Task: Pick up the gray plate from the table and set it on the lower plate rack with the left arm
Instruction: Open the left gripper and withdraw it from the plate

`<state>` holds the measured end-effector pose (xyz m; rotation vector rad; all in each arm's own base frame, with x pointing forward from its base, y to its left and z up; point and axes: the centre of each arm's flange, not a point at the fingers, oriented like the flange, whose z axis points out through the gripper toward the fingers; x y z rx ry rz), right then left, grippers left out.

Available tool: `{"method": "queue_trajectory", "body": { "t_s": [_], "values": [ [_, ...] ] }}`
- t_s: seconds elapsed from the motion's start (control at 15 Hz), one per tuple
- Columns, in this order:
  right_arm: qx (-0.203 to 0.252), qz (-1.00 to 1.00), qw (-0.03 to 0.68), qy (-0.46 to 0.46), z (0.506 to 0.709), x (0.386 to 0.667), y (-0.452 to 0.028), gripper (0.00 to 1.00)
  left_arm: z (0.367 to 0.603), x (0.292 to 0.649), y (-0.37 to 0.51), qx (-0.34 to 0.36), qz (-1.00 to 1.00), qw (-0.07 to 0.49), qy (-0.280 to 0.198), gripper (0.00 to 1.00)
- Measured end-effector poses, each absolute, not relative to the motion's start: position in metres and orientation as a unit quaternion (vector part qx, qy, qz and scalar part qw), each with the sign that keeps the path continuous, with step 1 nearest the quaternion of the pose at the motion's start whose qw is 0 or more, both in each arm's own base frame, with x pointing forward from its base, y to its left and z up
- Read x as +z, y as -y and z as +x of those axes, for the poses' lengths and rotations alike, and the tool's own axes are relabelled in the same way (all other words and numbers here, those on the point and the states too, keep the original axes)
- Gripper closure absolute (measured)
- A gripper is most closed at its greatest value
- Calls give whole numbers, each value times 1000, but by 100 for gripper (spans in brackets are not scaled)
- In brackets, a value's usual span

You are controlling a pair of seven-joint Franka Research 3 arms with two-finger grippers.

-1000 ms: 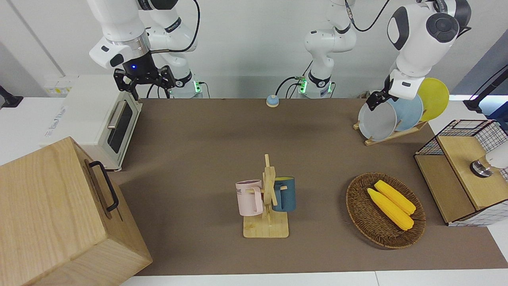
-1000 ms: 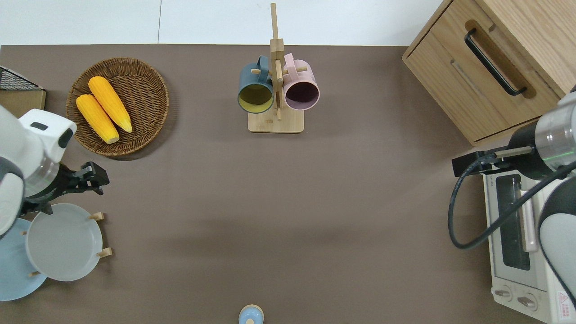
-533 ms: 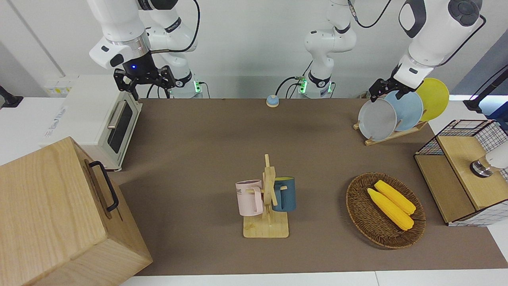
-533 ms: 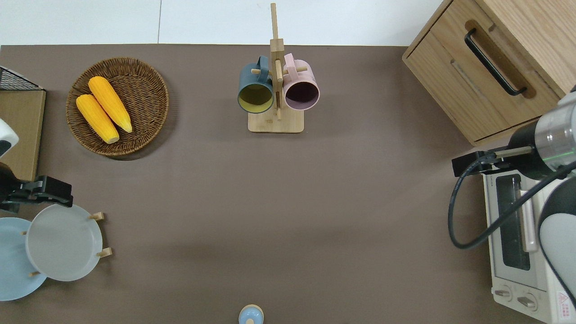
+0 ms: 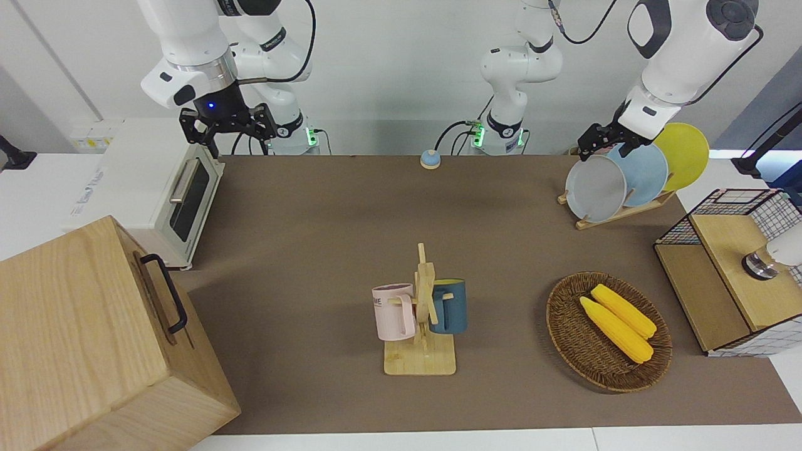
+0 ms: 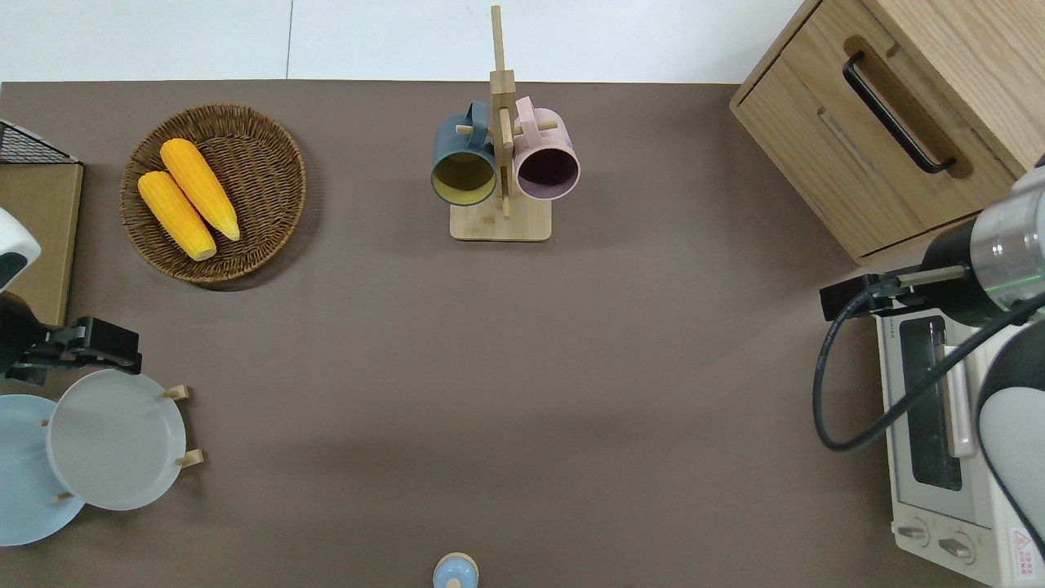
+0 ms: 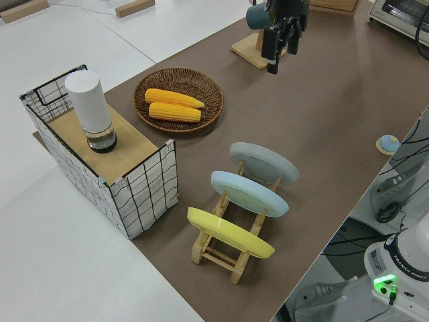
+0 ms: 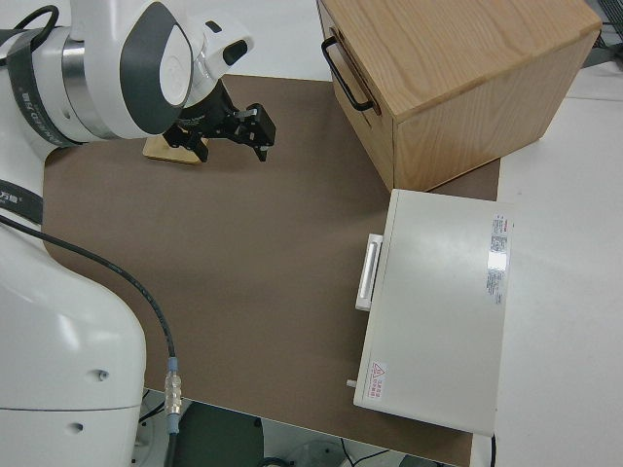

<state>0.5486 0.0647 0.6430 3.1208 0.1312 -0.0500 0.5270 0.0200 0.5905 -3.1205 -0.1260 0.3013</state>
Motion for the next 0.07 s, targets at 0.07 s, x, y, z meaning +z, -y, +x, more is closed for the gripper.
{"method": "queue_trajectory", "body": {
  "t_s": [0.07],
  "values": [
    [-16,999,9,-42,549,643,-65,1,527,590,-20,96,-994,3,49,0]
  ]
}}
